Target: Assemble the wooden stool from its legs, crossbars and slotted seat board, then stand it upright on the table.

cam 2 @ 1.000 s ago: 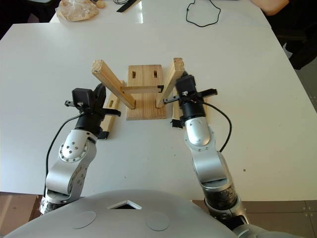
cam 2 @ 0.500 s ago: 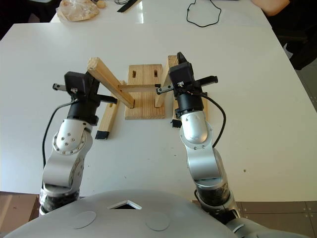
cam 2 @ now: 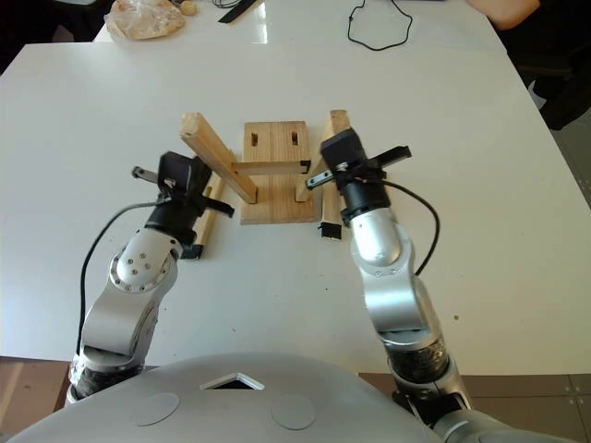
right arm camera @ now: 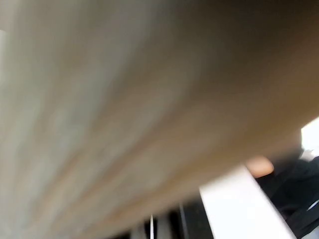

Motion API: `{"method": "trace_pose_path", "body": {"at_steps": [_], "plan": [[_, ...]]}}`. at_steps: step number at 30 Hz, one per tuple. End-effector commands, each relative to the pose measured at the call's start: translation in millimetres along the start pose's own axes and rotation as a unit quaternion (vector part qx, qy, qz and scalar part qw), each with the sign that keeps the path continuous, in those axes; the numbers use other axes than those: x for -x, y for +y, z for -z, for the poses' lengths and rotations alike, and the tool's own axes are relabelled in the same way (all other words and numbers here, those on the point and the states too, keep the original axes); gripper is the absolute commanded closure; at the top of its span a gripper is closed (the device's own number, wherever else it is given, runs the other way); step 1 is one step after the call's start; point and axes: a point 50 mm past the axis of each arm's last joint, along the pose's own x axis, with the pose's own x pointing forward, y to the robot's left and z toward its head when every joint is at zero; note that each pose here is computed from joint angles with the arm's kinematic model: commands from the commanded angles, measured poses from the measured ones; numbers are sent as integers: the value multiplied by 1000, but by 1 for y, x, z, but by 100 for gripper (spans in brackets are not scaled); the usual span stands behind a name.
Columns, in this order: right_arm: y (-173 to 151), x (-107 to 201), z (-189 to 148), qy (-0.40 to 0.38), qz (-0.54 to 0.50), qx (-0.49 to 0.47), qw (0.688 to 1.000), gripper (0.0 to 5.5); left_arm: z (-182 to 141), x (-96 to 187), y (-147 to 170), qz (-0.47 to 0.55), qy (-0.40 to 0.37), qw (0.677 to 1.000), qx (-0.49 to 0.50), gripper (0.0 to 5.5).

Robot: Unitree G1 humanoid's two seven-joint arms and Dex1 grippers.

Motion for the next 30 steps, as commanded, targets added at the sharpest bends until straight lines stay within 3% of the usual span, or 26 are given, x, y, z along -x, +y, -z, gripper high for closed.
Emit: {"method": "trace_pose_path", "body": {"at_steps": [1,6,10,12,16,20,26,30], "plan": [[-60,-23,9,16,46,-191,980,546,-11,6,51,-44,-19,999,18,550],[-76,-44,-38,-92,-122,-281,947,546,-61,-12,114,-92,-126,986,63,550],[-81,-61,-38,-70,-136,-236,960,546,-106,-31,95,-7,-210,967,141,550],[-75,-59,-26,-44,-149,-221,963,546,-104,-34,84,16,-193,970,148,550],[-44,-30,-21,-44,-245,-249,936,546,-80,-27,72,32,-138,979,149,550],[-24,-27,-24,-46,-243,-281,927,546,-83,-30,76,22,-148,976,156,550],[-31,-42,-29,-61,-207,-303,928,546,-90,-33,86,16,-164,972,168,550],[-59,-44,-49,-108,-196,-293,930,546,-106,-24,88,63,-195,965,164,550]]}}
